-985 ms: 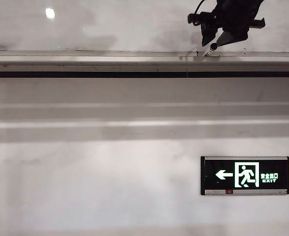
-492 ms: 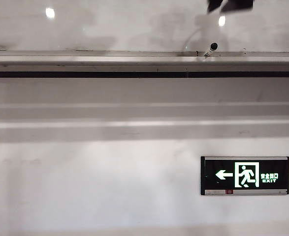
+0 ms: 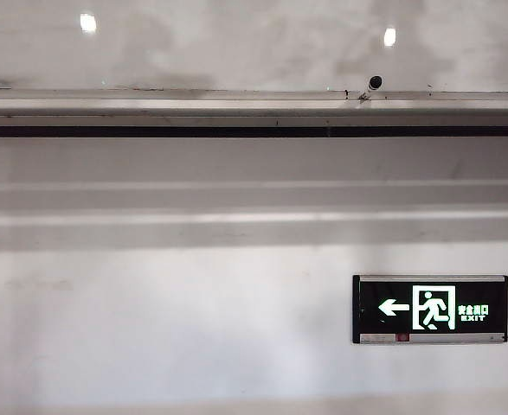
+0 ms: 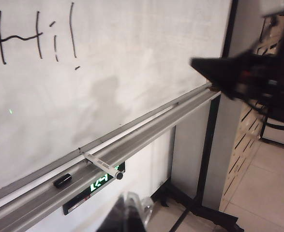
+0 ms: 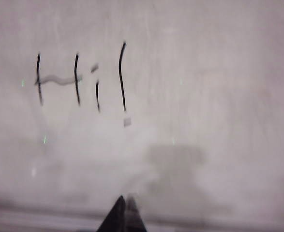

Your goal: Take a marker from the whiteboard tray, write "Hi!" on the whiteboard, and then put the marker back vertically into the whiteboard tray.

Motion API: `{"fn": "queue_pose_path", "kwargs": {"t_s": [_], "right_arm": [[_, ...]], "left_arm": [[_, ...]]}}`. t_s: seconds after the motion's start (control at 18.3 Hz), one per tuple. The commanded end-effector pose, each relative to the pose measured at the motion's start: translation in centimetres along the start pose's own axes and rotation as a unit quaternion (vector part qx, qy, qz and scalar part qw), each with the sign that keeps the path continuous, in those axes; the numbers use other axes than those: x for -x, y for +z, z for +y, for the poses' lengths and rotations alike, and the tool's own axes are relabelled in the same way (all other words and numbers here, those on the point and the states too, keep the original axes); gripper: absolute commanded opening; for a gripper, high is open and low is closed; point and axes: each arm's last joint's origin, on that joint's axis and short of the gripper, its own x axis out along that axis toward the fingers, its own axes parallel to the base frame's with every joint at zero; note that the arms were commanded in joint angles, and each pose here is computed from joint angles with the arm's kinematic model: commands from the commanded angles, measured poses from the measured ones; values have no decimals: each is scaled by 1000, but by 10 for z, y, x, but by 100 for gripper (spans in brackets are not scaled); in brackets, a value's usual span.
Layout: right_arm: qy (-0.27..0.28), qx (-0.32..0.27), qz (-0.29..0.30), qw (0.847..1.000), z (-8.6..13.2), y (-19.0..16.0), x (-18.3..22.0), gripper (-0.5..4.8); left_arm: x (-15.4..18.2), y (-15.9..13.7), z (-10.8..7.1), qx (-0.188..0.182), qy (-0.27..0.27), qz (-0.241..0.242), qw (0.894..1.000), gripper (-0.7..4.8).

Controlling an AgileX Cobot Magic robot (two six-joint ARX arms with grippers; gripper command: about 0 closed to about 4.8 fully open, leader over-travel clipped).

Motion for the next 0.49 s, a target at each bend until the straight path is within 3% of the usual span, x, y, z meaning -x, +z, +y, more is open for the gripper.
{"fn": "queue_pose_path", "kwargs": {"t_s": [0.05, 0.27, 0.49], "right_arm": [[4, 58, 46, 997, -4, 0, 36, -1], [33, 59, 70, 995, -9, -46, 78, -1], [26, 59, 79, 995, -17, -115, 115, -1]], "left_arm": [[12, 9, 0, 0, 2, -21, 1000, -5], [33, -1, 0, 1, 35, 13, 999, -5], [66, -46, -6, 0, 40, 12, 999, -5]]}}
